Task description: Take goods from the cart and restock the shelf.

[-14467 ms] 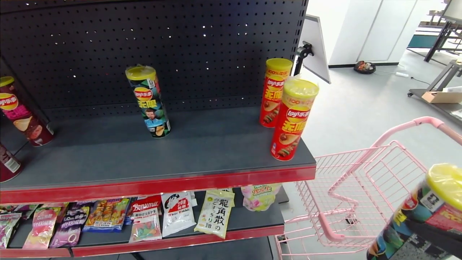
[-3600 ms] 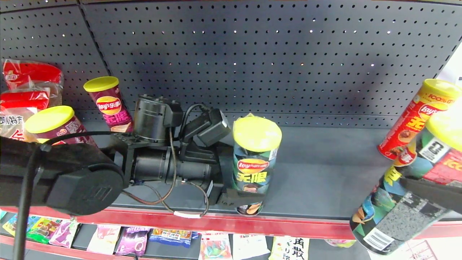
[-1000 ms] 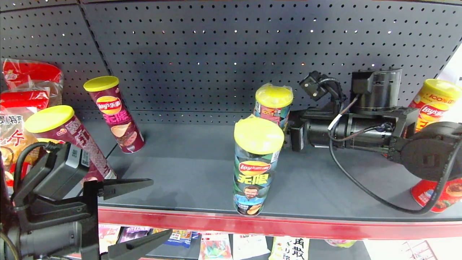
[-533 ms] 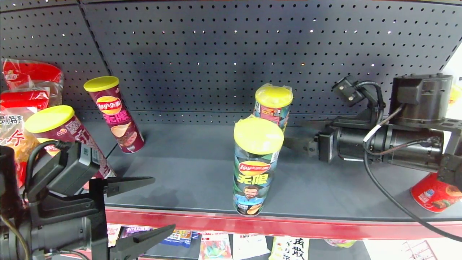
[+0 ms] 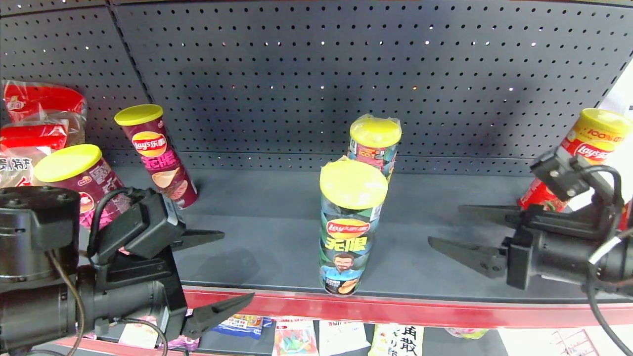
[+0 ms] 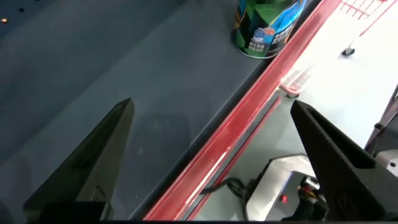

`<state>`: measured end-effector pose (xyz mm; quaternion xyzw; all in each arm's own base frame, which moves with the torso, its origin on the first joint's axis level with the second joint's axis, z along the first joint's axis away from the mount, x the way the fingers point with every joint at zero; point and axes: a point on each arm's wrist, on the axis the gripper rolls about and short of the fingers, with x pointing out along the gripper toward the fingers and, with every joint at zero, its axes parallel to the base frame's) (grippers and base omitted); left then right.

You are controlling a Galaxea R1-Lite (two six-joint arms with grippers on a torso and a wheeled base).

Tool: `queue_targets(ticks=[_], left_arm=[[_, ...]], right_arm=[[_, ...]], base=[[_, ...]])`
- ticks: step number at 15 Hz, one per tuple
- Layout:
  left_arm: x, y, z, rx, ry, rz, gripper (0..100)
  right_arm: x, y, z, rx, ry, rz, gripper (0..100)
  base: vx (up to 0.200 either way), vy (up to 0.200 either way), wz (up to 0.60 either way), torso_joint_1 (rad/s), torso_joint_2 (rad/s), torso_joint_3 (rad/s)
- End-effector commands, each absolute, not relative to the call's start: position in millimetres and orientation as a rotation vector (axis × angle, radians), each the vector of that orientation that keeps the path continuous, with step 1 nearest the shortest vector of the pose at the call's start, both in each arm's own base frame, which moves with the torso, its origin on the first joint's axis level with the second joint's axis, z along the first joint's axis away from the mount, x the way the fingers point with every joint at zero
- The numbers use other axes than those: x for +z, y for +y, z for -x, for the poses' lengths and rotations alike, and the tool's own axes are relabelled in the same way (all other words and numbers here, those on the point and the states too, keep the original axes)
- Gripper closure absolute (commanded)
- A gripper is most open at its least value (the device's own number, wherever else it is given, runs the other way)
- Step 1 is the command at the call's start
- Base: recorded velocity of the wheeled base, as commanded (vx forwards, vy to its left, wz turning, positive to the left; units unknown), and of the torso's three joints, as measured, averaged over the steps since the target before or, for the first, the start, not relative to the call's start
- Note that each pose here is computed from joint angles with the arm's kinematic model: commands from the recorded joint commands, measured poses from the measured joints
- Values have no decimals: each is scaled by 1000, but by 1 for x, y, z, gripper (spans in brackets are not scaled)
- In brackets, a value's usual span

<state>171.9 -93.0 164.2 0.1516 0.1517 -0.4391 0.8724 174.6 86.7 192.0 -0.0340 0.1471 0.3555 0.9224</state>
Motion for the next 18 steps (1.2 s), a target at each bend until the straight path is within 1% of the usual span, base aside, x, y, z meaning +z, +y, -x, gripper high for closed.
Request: queue_targets(ticks=[1,4,6,8,11,18], left_arm=[[155,-108,-188,-950,364,-332,0],[150,-127,-198,-993,387,-350,0],[140,-138,-203,-999,428,-370,0],[132,-147,-213,-994,413,-389,0],[123,-156,-229,-960,398,-400,0],[117,-160,-232,-955,426,-409,0]], right_arm=[[189,65,-120,751,215,68,0],[192,53,-100,715,150,65,0],[201,48,-90,688,105,63,0],[217,44,-84,661,80,57,0],[226,40,-82,627,63,53,0],[228,36,-79,598,56,10,0]], base=[[0,0,0,0,0,0],[0,0,0,0,0,0],[0,0,0,0,0,0],[0,0,0,0,0,0],[0,0,0,0,0,0],[0,0,0,0,0,0]])
